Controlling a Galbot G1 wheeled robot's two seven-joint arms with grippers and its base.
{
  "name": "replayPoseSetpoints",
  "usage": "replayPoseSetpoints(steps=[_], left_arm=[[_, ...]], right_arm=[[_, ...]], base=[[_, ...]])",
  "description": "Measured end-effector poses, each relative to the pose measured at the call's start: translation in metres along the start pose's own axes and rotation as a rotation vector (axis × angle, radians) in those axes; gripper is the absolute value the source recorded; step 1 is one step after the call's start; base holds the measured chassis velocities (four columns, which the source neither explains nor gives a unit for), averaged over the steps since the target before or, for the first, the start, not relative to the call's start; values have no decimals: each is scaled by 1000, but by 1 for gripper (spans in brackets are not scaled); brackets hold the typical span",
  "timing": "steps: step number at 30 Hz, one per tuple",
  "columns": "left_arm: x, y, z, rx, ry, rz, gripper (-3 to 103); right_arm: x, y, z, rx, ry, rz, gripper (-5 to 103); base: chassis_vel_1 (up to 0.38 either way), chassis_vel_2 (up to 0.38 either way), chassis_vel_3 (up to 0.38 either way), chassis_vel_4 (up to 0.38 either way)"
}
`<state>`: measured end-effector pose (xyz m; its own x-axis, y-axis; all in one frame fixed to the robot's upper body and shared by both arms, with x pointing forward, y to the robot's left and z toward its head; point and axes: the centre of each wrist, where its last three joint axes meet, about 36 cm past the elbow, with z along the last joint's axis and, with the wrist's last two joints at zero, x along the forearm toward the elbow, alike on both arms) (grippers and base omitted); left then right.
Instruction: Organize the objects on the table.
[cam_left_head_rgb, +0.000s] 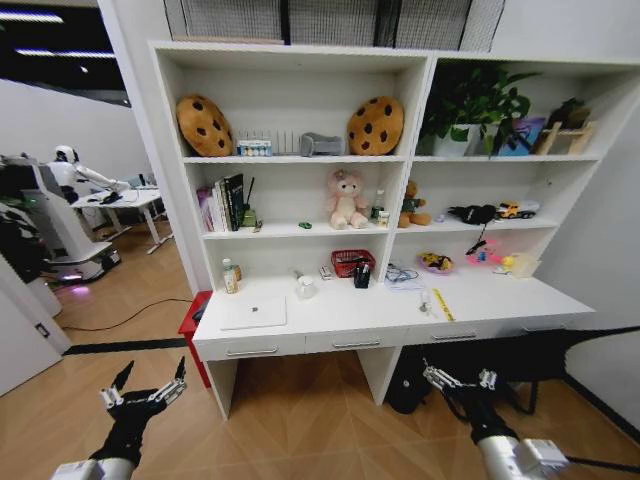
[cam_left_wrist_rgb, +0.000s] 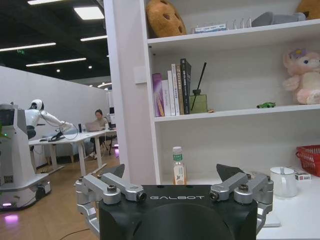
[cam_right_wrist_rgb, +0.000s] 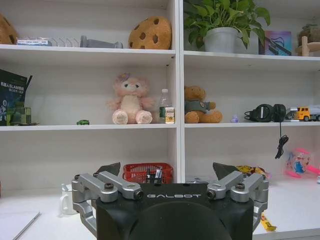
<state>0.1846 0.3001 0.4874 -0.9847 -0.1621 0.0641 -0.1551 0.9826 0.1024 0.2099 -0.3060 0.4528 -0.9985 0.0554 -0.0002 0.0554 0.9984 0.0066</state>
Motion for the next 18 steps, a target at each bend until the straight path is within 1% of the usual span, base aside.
replayPoseSetpoints(steps=[18], left_arm=[[0,0,0,0,0,0,100]], right_arm=[[0,0,0,0,0,0,100]], base=[[0,0,0,0]])
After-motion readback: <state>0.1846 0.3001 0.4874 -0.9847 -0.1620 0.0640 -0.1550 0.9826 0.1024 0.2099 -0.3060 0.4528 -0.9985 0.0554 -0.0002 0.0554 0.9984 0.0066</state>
